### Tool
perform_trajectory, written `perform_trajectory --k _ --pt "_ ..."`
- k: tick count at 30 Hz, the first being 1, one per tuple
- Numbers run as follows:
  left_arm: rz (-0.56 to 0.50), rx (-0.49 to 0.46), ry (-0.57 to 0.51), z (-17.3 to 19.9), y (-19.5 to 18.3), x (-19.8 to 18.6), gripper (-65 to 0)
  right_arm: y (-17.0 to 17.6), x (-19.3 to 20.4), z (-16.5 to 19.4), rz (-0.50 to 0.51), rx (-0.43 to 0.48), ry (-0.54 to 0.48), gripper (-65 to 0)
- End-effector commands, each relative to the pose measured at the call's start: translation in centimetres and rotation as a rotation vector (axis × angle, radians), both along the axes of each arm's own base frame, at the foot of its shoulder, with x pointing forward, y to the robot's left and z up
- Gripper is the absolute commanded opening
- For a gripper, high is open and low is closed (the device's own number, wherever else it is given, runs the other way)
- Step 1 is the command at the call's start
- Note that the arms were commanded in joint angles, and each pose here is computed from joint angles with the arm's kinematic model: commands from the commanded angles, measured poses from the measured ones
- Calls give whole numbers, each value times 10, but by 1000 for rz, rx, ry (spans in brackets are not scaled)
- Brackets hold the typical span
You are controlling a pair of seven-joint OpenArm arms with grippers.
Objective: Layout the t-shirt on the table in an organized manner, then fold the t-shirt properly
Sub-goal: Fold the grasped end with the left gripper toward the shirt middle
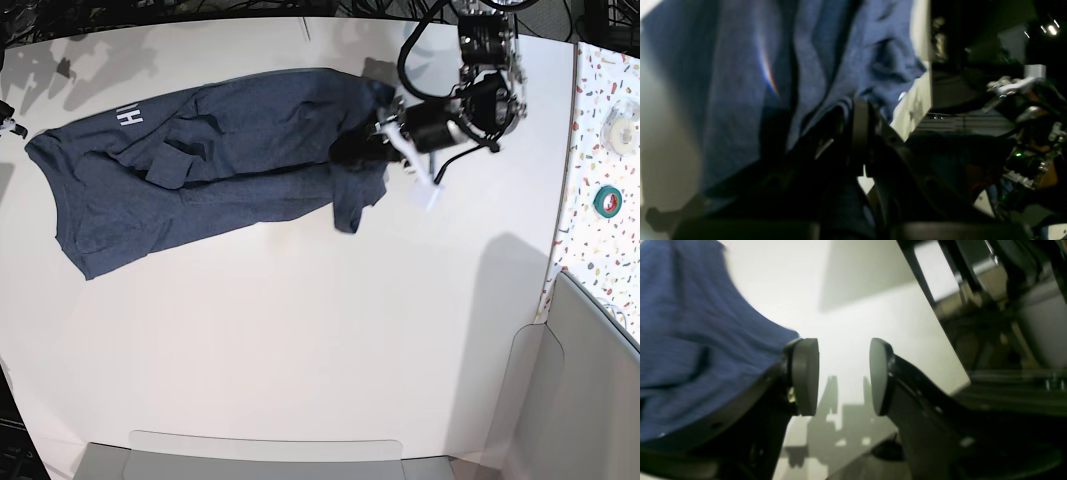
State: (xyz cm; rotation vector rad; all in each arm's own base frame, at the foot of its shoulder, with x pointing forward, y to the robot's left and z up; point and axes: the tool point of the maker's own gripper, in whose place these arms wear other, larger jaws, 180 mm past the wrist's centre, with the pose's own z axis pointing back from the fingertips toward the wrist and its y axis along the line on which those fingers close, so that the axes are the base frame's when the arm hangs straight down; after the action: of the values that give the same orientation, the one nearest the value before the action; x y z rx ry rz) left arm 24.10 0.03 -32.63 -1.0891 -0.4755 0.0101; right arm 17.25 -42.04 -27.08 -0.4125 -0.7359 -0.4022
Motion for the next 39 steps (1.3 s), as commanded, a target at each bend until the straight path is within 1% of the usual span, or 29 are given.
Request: perform_trajectory --k 1,6,11,18,23,26,29,32,39 --pt "-27 -35 -20 9 -11 3 -650 -6 4 15 12 -41 -32 -401" --pt "-65 -56 -12 3 -33 16 -650 -8 0 13 5 -43 -24 -401" --pt "-129 -64 -15 1 -59 20 -650 -8 0 13 3 -42 -24 -401" --pt "-236 -67 -43 9 -91 20 -650 -9 0 13 1 -43 -25 -401" --pt "-276 -84 -52 15 -113 24 -650 -8 0 12 0 -40 -25 -401" --pt "-282 -104 -77 24 -124 27 -650 -7 -1 11 -1 -35 -25 -401" --pt "-300 -113 -80 27 -133 25 -649 -6 0 10 0 -32 -24 -401" --pt "-300 -117 -73 28 -137 31 -649 -5 1 10 3 -31 -24 -401" --pt "-221 -140 -48 18 -140 44 -649 -5 1 9 4 -29 -24 -401"
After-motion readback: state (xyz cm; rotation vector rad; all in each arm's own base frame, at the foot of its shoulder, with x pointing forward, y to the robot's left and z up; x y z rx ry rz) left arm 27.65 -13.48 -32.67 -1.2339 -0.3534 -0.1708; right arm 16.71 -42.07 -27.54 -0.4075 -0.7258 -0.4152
